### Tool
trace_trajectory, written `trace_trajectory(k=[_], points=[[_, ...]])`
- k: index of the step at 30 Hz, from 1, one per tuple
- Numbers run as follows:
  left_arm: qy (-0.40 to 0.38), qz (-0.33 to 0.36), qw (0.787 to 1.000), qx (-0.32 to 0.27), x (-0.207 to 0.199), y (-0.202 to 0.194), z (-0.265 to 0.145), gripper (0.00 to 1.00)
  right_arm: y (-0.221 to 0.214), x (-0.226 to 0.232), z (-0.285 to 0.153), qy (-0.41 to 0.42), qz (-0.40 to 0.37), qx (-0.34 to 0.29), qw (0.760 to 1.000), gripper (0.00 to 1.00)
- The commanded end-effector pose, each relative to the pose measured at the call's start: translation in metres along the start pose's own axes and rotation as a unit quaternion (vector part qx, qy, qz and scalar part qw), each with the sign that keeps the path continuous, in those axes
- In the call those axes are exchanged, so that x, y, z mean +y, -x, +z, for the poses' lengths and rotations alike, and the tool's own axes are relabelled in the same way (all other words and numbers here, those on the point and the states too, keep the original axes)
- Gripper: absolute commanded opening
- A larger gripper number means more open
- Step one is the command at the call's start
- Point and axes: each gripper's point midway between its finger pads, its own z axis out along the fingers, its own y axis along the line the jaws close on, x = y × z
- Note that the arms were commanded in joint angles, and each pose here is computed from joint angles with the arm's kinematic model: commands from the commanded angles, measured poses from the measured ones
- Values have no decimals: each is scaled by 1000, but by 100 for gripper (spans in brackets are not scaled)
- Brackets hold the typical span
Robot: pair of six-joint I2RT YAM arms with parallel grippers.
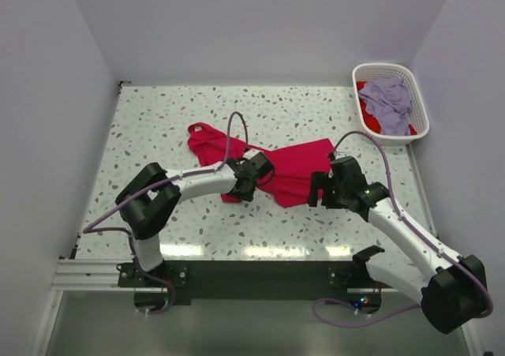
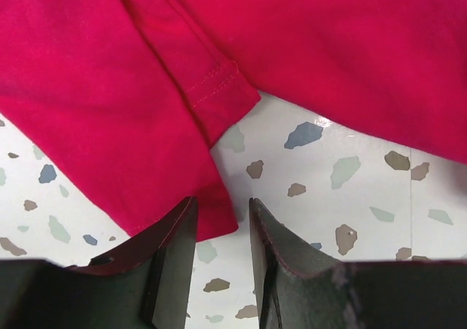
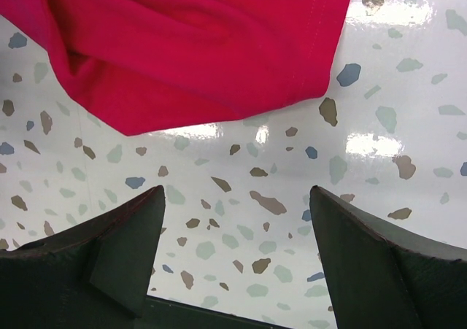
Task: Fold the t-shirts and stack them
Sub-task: Flatten the tshirt out
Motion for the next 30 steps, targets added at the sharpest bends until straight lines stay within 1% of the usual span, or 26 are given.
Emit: trace_trajectory(k=[1,8,12,16,17,19,20,22,25,26,27,28,29,30], points=[[-26,-3,1000,1,-6,0,5,39,2,3,-1,9,10,-7,1000,84],[-2,-17,1000,11,13,-9,15,40,-2,4,1,16,11,-5,1000,84],[5,-13,1000,20,18,-19,19,40,-3,5,2,19,11,-6,1000,83],[0,-14,999,30,17,-30,25,30,-2,5,4,19,11,-6,1000,83],[-2,-14,999,35,18,-34,26,24,-3,5,5,19,10,-5,1000,83],[-4,-15,999,34,18,-35,25,16,-4,4,6,17,10,-1,1000,83],[-4,-15,999,31,19,-33,23,7,-6,4,7,16,8,2,1000,83],[-9,-19,1000,17,23,-23,10,0,-7,3,9,15,7,5,1000,83],[-22,-36,999,-24,37,13,-23,0,-9,2,13,11,0,12,1000,83],[-22,-54,997,-44,48,33,-34,0,-10,1,15,10,-1,15,1000,83],[-22,-62,996,-58,59,43,-50,0,-10,1,17,8,-3,18,1000,82],[-18,-61,996,-70,69,53,-59,0,-10,1,19,6,-4,23,1000,81],[-10,-77,993,-89,84,70,-69,0,-9,7,19,19,-3,28,999,80],[-8,-83,992,-98,93,76,-76,0,-10,11,22,28,-4,34,999,77]])
